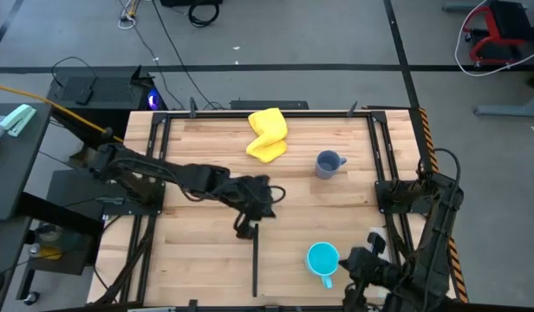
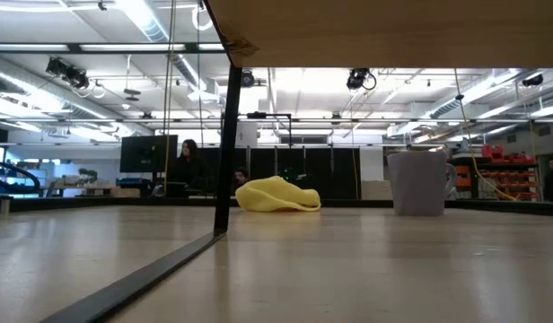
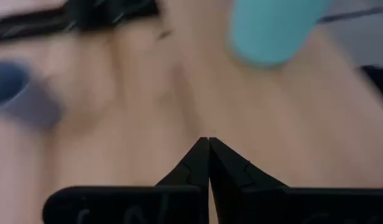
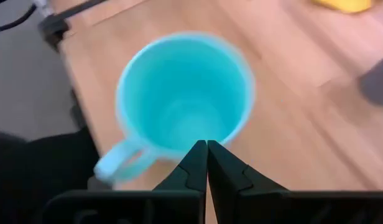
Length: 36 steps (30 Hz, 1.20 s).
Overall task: Stack small to large cups/mugs on shelf
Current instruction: Put the violet mug on the shelf
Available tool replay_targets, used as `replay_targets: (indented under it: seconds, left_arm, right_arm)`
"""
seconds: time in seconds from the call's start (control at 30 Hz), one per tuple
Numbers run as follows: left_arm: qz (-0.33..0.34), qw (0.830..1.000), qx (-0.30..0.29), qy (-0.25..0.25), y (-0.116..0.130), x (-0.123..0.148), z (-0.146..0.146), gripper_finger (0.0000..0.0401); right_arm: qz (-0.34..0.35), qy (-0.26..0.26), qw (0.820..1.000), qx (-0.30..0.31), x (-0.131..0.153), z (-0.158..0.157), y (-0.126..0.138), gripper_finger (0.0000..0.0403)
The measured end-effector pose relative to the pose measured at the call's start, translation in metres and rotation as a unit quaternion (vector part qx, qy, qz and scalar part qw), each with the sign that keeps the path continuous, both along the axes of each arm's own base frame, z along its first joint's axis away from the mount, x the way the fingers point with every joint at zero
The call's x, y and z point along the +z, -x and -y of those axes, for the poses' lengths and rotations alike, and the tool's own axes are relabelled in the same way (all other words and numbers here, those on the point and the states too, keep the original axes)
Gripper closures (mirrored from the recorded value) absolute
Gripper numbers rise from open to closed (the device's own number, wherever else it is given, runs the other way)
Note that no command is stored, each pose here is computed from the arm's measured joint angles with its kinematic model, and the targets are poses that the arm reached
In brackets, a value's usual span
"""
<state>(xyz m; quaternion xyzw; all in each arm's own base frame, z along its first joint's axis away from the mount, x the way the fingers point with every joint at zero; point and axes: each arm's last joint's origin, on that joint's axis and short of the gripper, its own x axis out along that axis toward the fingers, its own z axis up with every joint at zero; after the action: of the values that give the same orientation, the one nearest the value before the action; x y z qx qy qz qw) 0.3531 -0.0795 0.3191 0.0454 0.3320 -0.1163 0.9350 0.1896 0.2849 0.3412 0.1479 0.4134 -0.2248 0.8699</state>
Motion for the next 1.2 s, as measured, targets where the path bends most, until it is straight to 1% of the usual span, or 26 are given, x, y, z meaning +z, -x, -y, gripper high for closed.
replay_targets:
  seconds: [0.17, 0.37, 0.5, 0.63, 0.8, 0.9, 0.97, 1.03, 1.1, 1.2]
  left_arm:
    - [-0.082, 0.994, 0.064, -0.026, 0.024, 0.002, -0.014, 0.0372]
    - [-0.151, 0.984, 0.092, -0.039, 0.035, -0.005, -0.026, 0.0375]
    - [-0.172, 0.978, 0.105, -0.042, 0.037, -0.014, -0.036, 0.0383]
    - [-0.195, 0.972, 0.126, -0.045, 0.038, -0.027, -0.051, 0.0384]
    - [-0.232, 0.959, 0.155, -0.05, 0.043, -0.05, -0.076, 0.0376]
    - [-0.245, 0.955, 0.159, -0.059, 0.047, -0.062, -0.091, 0.0374]
    - [-0.246, 0.955, 0.156, -0.056, 0.048, -0.07, -0.099, 0.0377]
    - [-0.241, 0.959, 0.144, -0.046, 0.048, -0.077, -0.106, 0.0381]
    - [-0.233, 0.963, 0.13, -0.028, 0.048, -0.083, -0.113, 0.0386]
    - [-0.229, 0.967, 0.111, -0.009, 0.051, -0.094, -0.12, 0.0391]
  right_arm:
    - [0.02, 0.01, 1.0, -0.01, 0.019, 0.027, -0.012, 0.0383]
    - [0.032, 0.018, 0.999, -0.024, 0.049, 0.078, -0.028, 0.0383]
    - [0.044, 0.028, 0.998, -0.044, 0.07, 0.122, -0.033, 0.0383]
    - [0.057, 0.04, 0.994, -0.086, 0.09, 0.173, -0.034, 0.0383]
    - [0.054, 0.077, 0.986, -0.139, 0.111, 0.24, -0.024, 0.0382]
    - [0.05, 0.068, 0.978, -0.189, 0.119, 0.277, -0.011, 0.0382]
    - [0.042, 0.054, 0.974, -0.215, 0.121, 0.298, -0.002, 0.0382]
    - [0.023, 0.033, 0.971, -0.236, 0.115, 0.314, 0.007, 0.0382]
    - [-0.013, 0.002, 0.969, -0.247, 0.099, 0.327, 0.014, 0.0382]
    - [-0.093, -0.048, 0.964, -0.244, 0.062, 0.34, 0.023, 0.0382]
